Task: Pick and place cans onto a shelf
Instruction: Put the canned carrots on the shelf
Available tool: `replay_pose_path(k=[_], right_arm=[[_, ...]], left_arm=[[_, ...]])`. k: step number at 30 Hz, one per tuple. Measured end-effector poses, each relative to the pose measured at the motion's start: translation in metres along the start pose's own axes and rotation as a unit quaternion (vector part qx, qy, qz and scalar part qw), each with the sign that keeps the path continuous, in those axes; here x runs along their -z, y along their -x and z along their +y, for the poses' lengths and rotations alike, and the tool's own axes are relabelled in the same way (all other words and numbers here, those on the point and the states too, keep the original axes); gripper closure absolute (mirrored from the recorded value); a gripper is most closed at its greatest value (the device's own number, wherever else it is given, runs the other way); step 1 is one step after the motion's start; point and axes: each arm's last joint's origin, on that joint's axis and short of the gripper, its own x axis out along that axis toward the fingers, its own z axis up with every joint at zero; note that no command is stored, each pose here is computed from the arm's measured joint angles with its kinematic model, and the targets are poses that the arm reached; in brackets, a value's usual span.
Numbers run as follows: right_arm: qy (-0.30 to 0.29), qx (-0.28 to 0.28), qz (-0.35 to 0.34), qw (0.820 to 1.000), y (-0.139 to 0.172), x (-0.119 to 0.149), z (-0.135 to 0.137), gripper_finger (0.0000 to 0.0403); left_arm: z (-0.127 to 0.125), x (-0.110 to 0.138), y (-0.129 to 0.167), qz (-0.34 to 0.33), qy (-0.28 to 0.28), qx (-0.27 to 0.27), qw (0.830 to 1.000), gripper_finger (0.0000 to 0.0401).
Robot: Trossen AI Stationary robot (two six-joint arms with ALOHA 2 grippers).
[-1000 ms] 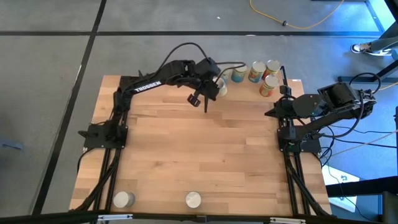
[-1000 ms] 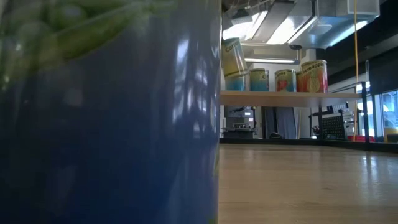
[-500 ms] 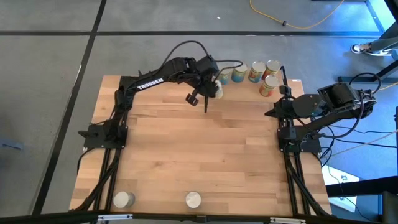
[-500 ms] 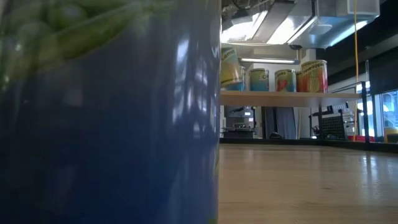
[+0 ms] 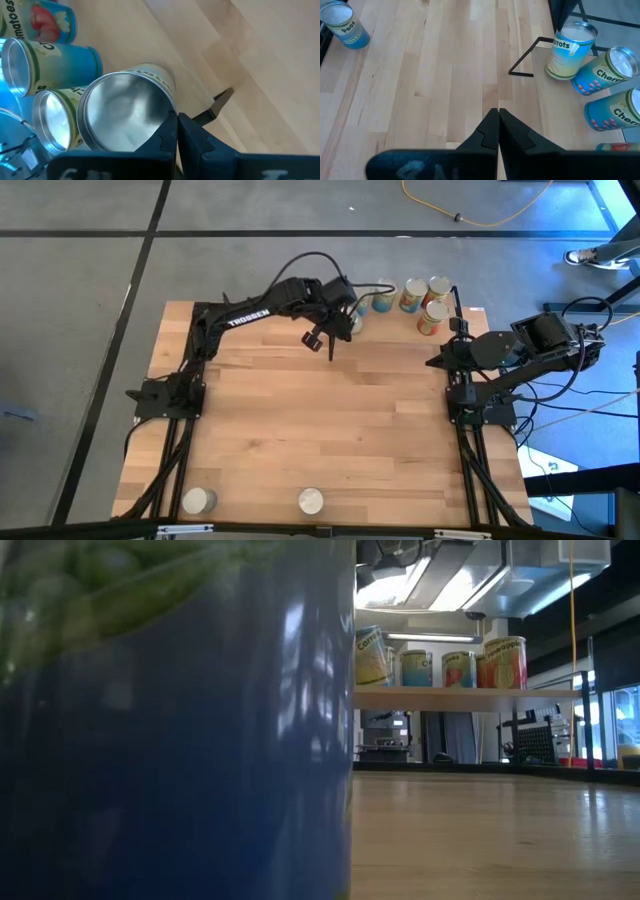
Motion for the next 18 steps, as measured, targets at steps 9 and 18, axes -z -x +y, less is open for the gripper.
replay_pose_path(k=[9,18], right_arm=[[0.000,0.000,0.000,1.000,0.000,0.000,0.000,0.0394],[0.000,0.000,0.000,1.000,0.000,0.000,0.000,0.0394]], left_arm=[[-0.003,-0.004,0.001,0.010,-0.014,-0.006,1.000,0.0401],[-0.005,-0.005,0.010,0.007,-0.028,0.009,1.000,0.0401]])
